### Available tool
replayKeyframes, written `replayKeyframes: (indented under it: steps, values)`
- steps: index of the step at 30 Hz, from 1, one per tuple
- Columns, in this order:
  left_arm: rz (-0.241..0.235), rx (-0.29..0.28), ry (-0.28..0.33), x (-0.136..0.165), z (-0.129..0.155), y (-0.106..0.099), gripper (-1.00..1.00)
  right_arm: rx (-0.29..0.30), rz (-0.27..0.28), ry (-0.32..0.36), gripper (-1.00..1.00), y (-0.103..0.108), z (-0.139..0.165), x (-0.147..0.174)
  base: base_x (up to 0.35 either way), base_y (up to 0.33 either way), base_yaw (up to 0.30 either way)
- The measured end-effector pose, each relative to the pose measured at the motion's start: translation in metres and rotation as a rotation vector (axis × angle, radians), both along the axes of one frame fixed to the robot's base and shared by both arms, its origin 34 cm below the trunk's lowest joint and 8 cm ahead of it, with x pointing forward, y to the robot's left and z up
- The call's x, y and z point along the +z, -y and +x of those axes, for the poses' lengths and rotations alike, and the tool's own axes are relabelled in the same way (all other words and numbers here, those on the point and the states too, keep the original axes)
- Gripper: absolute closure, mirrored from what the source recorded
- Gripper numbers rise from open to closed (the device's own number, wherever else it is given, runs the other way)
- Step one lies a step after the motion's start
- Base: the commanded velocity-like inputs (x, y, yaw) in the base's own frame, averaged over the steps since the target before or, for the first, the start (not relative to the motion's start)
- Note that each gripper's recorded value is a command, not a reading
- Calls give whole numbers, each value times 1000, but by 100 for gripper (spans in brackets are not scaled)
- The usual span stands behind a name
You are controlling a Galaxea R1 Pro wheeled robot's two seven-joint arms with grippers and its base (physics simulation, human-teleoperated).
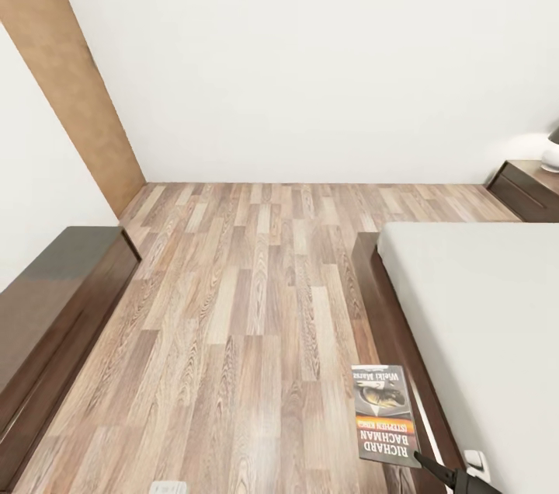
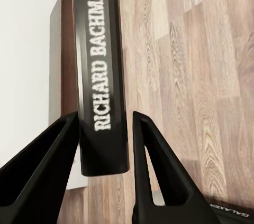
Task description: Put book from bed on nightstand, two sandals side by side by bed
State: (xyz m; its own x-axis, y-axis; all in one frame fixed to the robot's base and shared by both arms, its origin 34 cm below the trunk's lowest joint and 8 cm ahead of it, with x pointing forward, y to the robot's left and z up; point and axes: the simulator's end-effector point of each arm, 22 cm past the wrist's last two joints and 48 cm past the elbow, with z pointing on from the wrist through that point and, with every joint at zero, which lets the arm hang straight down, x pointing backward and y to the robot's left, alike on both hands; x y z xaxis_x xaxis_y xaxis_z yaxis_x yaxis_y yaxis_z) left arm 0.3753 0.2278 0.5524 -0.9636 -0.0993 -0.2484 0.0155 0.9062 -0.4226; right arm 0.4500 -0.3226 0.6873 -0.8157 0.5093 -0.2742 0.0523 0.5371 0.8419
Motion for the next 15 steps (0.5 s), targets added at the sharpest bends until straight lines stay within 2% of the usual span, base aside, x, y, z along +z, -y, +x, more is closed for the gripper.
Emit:
replayKeyframes:
  steps: [10, 15]
  values:
    - [0, 0, 9, 2, 3, 0, -100, 17, 13, 24, 100, -5, 4, 7, 0, 0, -42]
    - [0, 0, 17, 4, 7, 0, -100, 21, 0, 47, 100, -4, 7, 9, 0, 0, -10]
